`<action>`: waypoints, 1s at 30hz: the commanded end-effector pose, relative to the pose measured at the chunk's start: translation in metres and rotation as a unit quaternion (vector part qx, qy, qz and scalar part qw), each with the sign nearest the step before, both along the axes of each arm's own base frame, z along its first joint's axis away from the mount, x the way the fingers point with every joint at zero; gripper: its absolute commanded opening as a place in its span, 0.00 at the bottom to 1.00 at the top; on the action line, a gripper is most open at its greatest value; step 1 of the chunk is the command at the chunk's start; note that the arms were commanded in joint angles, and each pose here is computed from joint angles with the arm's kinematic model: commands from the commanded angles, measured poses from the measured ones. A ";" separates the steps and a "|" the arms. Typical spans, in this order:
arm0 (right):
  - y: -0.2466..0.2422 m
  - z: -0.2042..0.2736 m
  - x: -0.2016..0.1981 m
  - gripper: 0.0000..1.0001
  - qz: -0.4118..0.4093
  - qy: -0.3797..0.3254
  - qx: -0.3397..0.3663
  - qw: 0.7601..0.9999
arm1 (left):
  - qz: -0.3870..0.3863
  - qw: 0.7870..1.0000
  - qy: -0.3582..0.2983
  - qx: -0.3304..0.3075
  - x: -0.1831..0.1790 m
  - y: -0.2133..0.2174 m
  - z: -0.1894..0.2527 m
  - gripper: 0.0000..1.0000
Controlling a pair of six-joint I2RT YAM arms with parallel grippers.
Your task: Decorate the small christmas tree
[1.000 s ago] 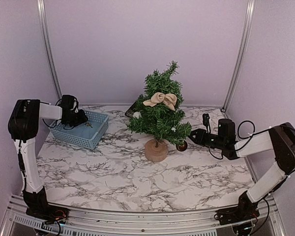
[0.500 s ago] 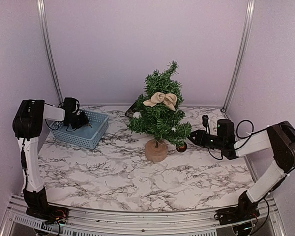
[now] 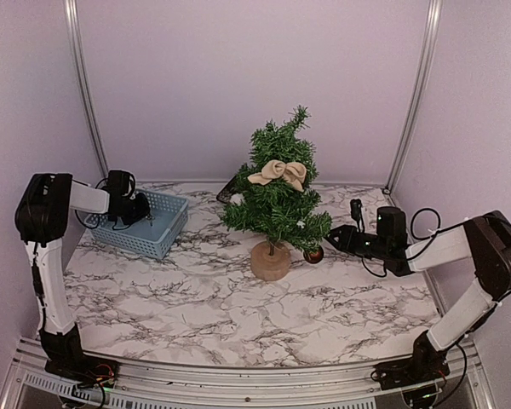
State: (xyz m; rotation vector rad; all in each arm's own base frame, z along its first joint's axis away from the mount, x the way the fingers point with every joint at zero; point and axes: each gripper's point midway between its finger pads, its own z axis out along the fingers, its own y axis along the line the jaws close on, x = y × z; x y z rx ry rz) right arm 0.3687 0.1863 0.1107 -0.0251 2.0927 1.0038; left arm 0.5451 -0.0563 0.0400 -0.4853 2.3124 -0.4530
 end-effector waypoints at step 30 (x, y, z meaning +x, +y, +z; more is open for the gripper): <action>-0.022 0.137 -0.030 0.36 0.011 -0.200 -0.083 0.976 | -0.331 0.732 -0.595 0.006 -0.179 -0.232 0.446 0.00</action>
